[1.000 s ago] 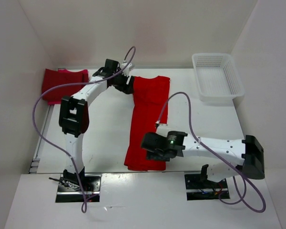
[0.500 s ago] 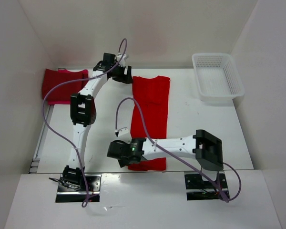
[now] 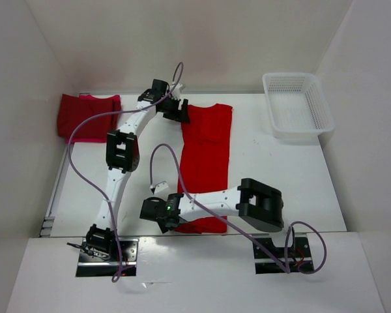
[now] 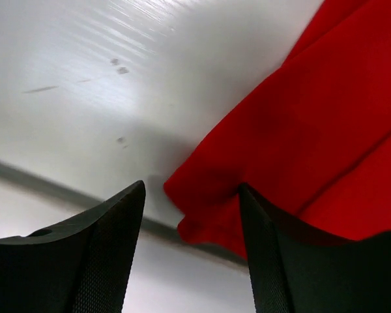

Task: Fold and stack the t-shirts
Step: Rotate the tshirt 90 degrees

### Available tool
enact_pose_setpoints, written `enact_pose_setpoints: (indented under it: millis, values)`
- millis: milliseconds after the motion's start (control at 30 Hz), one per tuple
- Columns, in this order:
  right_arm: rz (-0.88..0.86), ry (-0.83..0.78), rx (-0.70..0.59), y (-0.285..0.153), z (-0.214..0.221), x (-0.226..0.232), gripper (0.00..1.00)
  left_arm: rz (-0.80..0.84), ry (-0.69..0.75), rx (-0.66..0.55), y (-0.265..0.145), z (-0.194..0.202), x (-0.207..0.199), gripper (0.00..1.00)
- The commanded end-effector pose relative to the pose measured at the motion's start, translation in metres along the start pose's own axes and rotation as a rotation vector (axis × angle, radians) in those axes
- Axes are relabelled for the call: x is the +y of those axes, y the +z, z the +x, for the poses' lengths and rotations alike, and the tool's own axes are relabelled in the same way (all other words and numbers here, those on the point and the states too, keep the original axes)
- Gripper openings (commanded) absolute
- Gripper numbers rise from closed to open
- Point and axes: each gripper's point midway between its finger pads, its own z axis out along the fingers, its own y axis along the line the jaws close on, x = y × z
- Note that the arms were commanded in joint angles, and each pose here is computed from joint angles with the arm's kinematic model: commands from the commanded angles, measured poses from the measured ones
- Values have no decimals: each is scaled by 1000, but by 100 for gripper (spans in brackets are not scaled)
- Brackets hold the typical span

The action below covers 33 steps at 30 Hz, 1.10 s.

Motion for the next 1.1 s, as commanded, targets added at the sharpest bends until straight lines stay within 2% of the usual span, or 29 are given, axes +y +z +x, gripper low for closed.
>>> enact_pose_setpoints:
  millis: [0,67,133,200,233,300,333,367,400,467,600,767,800,833,867,900,967,1000,1067]
  values:
    - [31,-9,21,15,3,0,57,37,7,9,8,3,-7,83]
    - [55,13,37,18,7,-8,50,37,7,9,10,4,-5,77]
    - [46,30,62,18,19,-13,47,47,8,7,12,4,-6,69]
    - [-5,56,62,14,16,-9,39,54,14,11,17,6,-10,60]
    - [-5,56,62,12,17,-11,28,53,19,2,15,2,-11,49]
    - [-18,59,64,9,16,-10,14,53,12,-1,17,1,-10,37]
    - [-25,46,72,8,18,-9,4,53,7,7,20,6,-9,31]
    - [-26,37,71,5,17,-10,0,44,17,-10,19,0,-8,25]
    - [-27,28,71,5,17,-11,0,33,11,-15,21,-2,-5,14]
    - [-48,-14,76,-4,21,-9,0,1,33,-39,23,-10,-4,7]
    - [-116,-82,133,-16,41,-4,0,-53,69,-87,18,-29,3,5]
    - [-136,-99,130,-22,43,-8,0,-75,86,-99,17,-33,7,7]
    - [-142,-97,124,-22,42,-6,3,-75,82,-91,20,-29,9,8]
    - [-143,-106,123,-22,41,-6,15,-65,85,-78,20,-26,7,11]
    - [-150,-103,116,-25,37,-3,45,-39,86,-78,21,-25,3,27]
    - [-140,-104,109,-23,35,-2,61,-34,73,-68,18,-22,6,33]
    - [-133,-110,88,-24,27,0,82,-21,58,-57,18,-19,3,47]
    - [-140,-108,82,-25,24,3,83,-21,47,-57,14,-21,1,59]
    - [-157,-82,30,-35,4,7,87,-21,41,-46,12,-19,0,65]
